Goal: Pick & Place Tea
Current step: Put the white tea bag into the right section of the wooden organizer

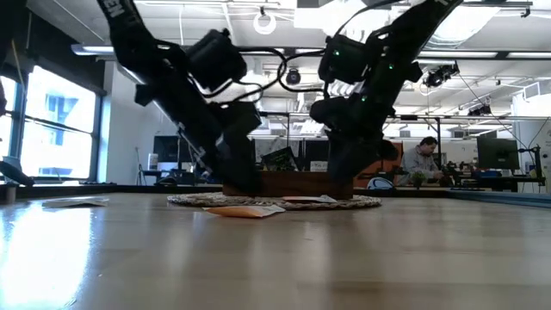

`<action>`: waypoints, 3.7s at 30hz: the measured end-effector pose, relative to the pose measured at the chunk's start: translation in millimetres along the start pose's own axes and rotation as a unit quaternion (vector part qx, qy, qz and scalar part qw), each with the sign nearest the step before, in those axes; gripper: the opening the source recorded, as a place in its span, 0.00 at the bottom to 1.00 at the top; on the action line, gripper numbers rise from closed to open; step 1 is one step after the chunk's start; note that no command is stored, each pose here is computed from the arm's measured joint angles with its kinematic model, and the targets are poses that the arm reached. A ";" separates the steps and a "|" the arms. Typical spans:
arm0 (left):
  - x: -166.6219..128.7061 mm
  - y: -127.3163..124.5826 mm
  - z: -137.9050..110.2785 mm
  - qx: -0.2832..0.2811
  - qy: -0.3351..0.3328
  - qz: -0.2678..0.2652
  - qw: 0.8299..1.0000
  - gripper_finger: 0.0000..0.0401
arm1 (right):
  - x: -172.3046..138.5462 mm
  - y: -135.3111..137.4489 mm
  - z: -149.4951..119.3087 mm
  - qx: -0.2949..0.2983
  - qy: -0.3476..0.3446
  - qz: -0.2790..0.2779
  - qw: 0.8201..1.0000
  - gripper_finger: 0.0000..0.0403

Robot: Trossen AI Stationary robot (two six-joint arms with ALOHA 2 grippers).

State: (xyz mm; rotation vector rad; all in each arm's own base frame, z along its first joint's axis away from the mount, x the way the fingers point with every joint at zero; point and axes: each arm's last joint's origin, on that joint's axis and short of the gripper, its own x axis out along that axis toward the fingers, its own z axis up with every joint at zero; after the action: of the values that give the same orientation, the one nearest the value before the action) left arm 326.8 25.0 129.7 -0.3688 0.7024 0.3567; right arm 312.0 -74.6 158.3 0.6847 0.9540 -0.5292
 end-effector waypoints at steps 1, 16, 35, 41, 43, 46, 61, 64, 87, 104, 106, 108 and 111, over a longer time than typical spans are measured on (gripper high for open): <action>3.1 0.0 1.5 -0.001 0.003 0.002 1.000 0.34 | 0.0 1.4 -0.6 -0.001 -0.004 -0.003 1.000 0.34; 24.7 -8.0 12.3 0.029 0.007 0.015 0.999 0.34 | 30.6 2.0 -6.8 0.021 -0.003 -0.023 1.000 0.34; 25.3 -8.3 13.4 0.032 0.002 0.013 0.999 0.34 | 32.1 13.7 2.8 -0.031 -0.046 0.053 0.997 0.05; 25.2 -8.3 12.1 0.038 0.009 0.011 0.999 0.34 | 26.2 18.3 0.4 -0.072 -0.042 0.060 0.995 0.02; 23.0 -8.5 12.0 0.059 0.020 0.004 0.998 0.34 | 17.0 21.8 -2.4 -0.099 -0.037 0.060 0.993 0.01; 3.6 -7.5 16.7 0.065 0.042 0.011 0.997 0.34 | -2.7 25.3 -8.8 -0.132 -0.031 0.034 0.990 0.01; -118.7 -24.3 66.2 0.050 -0.089 -0.056 0.993 0.34 | -89.6 32.0 7.6 -0.490 -0.210 -0.174 0.828 0.00; -128.9 -28.4 67.1 0.052 -0.101 -0.069 0.991 0.34 | -79.2 28.4 15.5 -0.507 -0.209 -0.164 0.820 0.00; -123.7 -32.0 62.4 0.064 -0.088 -0.060 0.992 0.34 | -42.8 -16.2 39.4 -0.562 -0.124 -0.154 0.803 0.06; -123.7 -31.2 62.8 0.086 -0.095 -0.044 0.991 0.34 | -45.5 -39.6 55.5 -0.503 -0.149 -0.113 0.844 0.31; -123.7 -29.8 63.0 0.084 -0.100 -0.023 0.991 0.34 | -46.2 -39.0 57.5 -0.493 -0.161 -0.114 0.847 0.31; -126.2 -27.3 62.6 0.083 -0.104 0.006 0.991 0.34 | -47.1 -37.7 59.1 -0.484 -0.173 -0.115 0.850 0.31; -137.1 -21.9 62.5 0.079 -0.111 0.049 0.989 0.34 | -48.0 -37.5 60.0 -0.443 -0.183 -0.120 0.869 0.31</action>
State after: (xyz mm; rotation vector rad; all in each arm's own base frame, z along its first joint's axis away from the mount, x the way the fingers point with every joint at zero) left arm 273.9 7.1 271.4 -0.1404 0.5275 0.4251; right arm 296.7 -138.4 213.1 -0.3650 0.8070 -0.3573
